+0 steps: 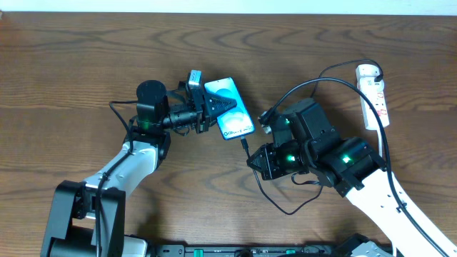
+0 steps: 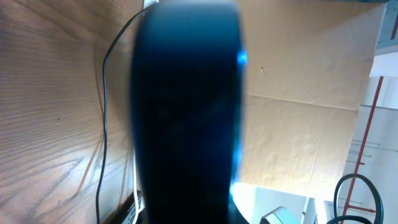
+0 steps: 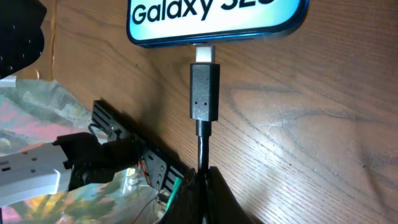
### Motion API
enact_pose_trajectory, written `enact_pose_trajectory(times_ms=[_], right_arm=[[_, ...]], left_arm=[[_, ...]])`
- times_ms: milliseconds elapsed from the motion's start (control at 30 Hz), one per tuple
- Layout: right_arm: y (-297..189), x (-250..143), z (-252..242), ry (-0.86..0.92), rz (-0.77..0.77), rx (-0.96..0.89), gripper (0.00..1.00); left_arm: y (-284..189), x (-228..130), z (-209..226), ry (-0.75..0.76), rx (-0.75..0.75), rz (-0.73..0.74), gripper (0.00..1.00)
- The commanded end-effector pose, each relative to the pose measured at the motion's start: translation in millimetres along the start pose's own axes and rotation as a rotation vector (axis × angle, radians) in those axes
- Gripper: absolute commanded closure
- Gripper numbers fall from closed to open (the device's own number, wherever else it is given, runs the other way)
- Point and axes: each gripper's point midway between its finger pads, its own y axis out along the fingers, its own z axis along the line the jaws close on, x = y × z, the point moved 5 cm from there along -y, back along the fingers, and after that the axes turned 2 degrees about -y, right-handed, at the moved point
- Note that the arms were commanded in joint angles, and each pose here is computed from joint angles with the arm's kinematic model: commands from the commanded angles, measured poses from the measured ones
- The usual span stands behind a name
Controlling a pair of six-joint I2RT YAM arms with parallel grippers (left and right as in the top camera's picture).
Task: Plug charger to phone and switch on socket
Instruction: 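Align the USB-C plug under the phone's bottom port with right gripper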
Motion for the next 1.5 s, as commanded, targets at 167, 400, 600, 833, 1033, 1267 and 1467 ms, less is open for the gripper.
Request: enact_pose_trajectory(times_ms=[167,400,600,833,1033,1267,1467], right_arm=[[3.8,-2.6,4.2,-0.011,0.014,0.0,0.99],[4.8,-2.2,3.1,-0.018,0.006,-0.021,0.99],[4.7,-1.1,2.9,-0.021,0.0,-0.025,0.99],[4.8,1.8,4.4,-0.036,-0.015,-0.018,0.99],[4.8,1.1,4.2,-0.034,-0.011,-0.019,0.99],[4.8,1.0,4.1,-0.034,-0.011,-0.019,0.99],[4.8,1.1,4.1,-0.034,-0.011,-0.019,0.99]], left_arm=[[1.7,-0.6,-10.8,0.054,-0.018,0.025,0.93],[1.7,-0.7,-10.8,0.053,-0.018,0.025,0.93],[1.7,-0.7,-10.8,0.098,-0.019,0.025,0.93],[1.7,-0.6,-10.8,0.103,-0.019,0.024,0.93],[1.7,-0.5,-10.7,0.037,-0.018,0.024,0.93],[1.7,-0.6,-10.8,0.026,-0.018,0.025,0.92],[1.7,-0.6,-10.8,0.007,-0.017,0.025,0.92]])
